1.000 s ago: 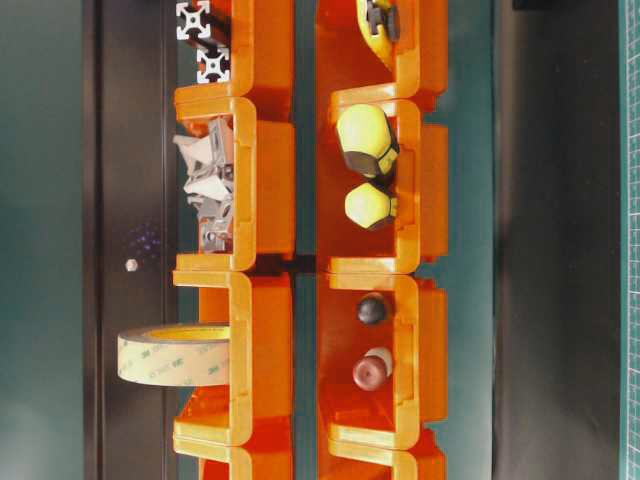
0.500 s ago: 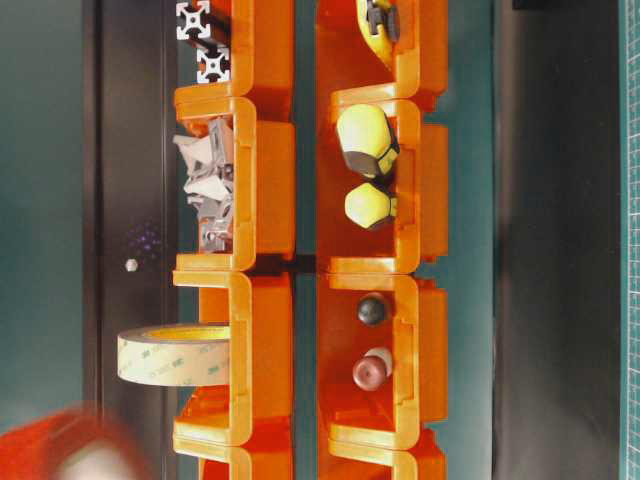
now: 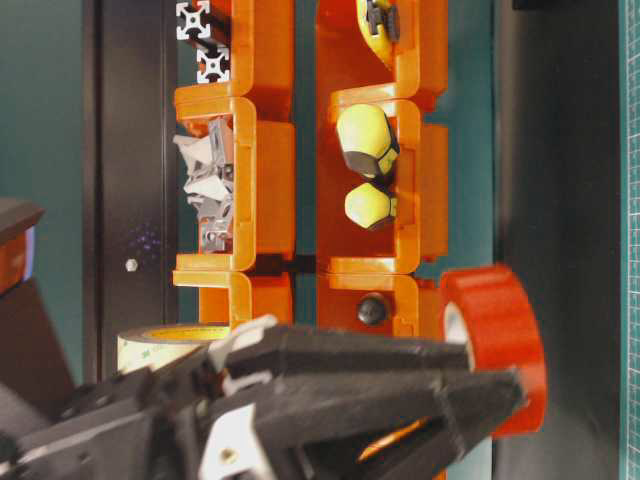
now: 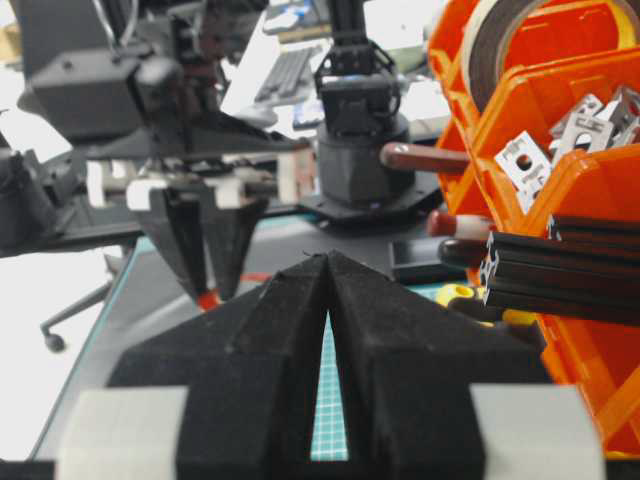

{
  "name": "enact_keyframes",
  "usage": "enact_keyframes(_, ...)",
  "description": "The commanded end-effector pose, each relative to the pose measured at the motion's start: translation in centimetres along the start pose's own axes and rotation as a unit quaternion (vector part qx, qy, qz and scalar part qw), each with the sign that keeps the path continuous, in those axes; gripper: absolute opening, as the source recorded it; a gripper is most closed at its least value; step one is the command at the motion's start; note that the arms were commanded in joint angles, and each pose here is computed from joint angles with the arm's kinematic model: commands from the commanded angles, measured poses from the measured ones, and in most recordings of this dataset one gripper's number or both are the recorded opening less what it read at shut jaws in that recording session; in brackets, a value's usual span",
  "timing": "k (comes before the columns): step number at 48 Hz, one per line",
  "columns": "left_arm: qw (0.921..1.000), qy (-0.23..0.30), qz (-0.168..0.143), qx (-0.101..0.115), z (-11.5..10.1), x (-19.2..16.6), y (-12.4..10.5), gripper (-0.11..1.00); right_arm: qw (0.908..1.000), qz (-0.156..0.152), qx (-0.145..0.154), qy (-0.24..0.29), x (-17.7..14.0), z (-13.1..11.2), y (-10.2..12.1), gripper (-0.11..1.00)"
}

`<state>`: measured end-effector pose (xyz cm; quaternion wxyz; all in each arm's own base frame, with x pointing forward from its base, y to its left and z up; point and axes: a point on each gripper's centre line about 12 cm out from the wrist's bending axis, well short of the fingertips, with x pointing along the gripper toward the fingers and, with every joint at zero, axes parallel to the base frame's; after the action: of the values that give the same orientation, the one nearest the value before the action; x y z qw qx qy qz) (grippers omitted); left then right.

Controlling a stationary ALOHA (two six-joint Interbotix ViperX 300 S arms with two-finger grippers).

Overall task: Pick vinyl tape from container rack with left arm.
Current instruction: 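Lift the red tape roll out and carry it over the mat, then lower the red tape roll onto the mat center and release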

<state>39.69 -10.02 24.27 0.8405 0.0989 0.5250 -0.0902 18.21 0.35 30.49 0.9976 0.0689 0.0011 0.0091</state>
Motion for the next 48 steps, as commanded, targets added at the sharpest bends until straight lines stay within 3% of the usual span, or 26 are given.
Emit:
enact_keyframes(1, 0.9999, -0.005, 0.005, 0.008, 0.1, -0.4, 0.7, 0.17, 0.9999, 0.003, 0.002, -0.014, 0.1, 1.3, 0.2, 0.01)
enact_keyframes(18, 0.9996, 0.024, 0.006, 0.011, -0.9, 1.8, 1.2, 0.17, 0.9999, 0.003, 0.002, -0.017, 0.1, 1.3, 0.2, 0.01)
enact_keyframes(48, 0.9999, 0.013, 0.009, 0.006, -0.7, 1.9, 1.8, 0.18, 0.9999, 0.005, 0.002, -0.016, 0.1, 1.3, 0.3, 0.01)
